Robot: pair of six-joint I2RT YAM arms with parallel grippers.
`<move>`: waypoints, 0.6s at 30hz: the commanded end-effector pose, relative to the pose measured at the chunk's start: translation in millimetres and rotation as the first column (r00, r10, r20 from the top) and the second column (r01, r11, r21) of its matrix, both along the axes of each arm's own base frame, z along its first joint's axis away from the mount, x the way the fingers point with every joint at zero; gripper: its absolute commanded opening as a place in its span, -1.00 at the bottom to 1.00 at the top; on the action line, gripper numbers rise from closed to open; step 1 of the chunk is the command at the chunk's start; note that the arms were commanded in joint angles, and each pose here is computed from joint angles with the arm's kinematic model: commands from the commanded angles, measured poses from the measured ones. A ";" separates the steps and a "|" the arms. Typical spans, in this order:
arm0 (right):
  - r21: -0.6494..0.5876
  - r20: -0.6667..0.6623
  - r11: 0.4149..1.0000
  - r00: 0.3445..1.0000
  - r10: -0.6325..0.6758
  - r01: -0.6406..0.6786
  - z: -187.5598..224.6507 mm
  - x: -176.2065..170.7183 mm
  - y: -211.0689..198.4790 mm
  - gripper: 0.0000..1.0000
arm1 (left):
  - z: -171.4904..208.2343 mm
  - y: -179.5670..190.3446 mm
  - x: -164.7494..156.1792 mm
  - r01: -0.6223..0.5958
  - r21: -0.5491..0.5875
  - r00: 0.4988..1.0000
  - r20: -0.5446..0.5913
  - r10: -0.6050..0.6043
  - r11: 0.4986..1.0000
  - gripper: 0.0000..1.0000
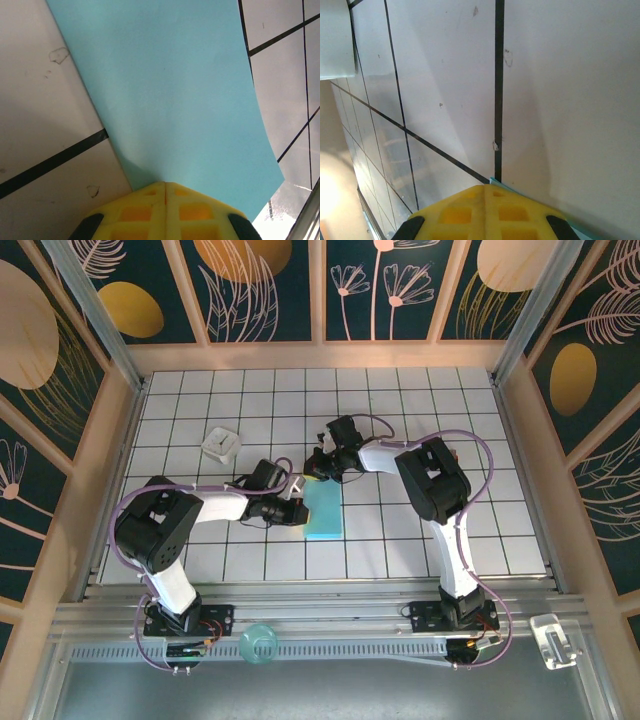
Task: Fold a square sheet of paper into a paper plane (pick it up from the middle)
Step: First fold in half a square sheet of paper at the center of the table.
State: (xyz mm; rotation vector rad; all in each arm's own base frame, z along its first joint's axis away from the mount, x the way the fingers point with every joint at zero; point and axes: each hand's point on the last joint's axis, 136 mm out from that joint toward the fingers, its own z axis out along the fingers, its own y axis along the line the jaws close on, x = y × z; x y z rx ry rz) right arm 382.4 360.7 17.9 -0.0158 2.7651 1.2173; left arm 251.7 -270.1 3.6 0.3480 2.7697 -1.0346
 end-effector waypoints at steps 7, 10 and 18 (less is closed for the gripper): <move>-0.199 0.136 0.956 0.972 -0.192 0.216 -47.8 70.8 -58.7 -1.00 | -81.0 67.7 -68.1 0.053 0.357 0.975 -0.219 0.028 0.933 -1.00; -0.202 0.139 0.953 0.970 -0.199 0.225 -47.7 76.4 -59.8 -1.00 | -80.9 67.9 -68.0 0.053 0.358 0.976 -0.218 0.029 0.932 -1.00; -0.182 0.168 0.956 0.965 -0.203 0.232 -33.7 97.0 -60.6 -1.00 | -80.6 67.6 -67.5 0.054 0.360 0.976 -0.214 0.026 0.932 -1.00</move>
